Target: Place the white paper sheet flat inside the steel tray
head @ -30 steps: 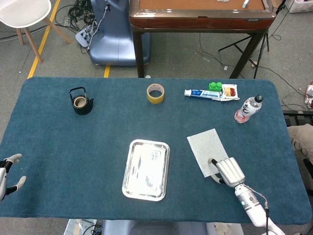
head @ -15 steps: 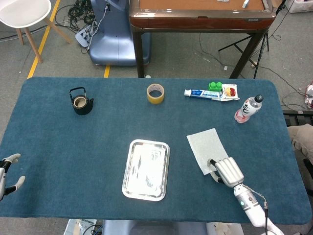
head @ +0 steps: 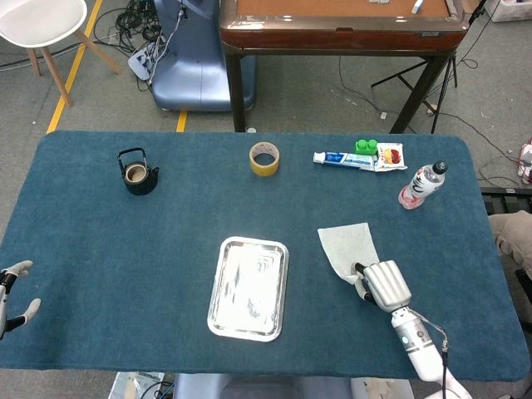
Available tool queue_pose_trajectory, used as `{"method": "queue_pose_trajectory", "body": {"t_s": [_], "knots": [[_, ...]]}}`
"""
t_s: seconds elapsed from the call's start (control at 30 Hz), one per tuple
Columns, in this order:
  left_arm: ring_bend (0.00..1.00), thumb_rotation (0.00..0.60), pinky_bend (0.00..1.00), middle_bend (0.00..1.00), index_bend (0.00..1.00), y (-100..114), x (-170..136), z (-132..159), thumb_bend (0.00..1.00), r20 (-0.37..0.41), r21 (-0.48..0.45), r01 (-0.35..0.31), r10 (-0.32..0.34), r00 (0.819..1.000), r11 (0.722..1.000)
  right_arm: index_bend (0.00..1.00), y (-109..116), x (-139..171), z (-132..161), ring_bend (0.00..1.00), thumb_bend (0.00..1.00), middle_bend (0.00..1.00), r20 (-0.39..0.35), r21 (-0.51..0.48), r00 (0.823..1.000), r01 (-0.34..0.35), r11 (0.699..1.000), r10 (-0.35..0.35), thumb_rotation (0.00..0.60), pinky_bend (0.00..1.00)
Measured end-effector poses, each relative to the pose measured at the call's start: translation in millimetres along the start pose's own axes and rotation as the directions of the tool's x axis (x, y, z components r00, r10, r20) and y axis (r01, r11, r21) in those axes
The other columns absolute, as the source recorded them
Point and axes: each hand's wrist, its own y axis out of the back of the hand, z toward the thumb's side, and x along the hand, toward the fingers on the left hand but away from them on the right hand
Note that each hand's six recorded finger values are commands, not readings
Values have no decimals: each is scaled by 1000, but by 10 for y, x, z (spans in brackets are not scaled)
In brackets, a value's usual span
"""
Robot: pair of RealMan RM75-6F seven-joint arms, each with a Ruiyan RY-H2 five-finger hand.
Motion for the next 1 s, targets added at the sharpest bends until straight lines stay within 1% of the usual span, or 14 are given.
{"method": "queue_pose_trajectory", "body": {"t_s": [0.13, 0.37, 0.67, 1.0], "knots": [[351, 600, 558, 366, 254, 5, 1, -9, 240, -3, 0, -1, 1, 1000, 1000, 547, 102, -87, 74, 1000, 626, 1000, 7, -10, 999, 31, 999, -31, 600, 1000], [351, 600, 558, 366, 254, -6, -3, -2, 240, 1, 1, 5, -5, 1000, 1000, 547, 278, -249, 291, 1000, 625, 1000, -21, -9, 998, 66, 998, -66, 600, 1000], [351, 600, 558, 366, 254, -3, -5, -14, 240, -2, 3, 6, -6, 1000, 1000, 547, 493, -461, 603, 1000, 625, 1000, -69, 6, 994, 85, 996, -85, 600, 1000], [351, 600, 558, 366, 254, 32, 5, -77, 240, -21, -2, -2, 2, 1000, 1000, 547, 621, -634, 921, 1000, 625, 1000, -104, 13, 990, 97, 995, -95, 600, 1000]]}}
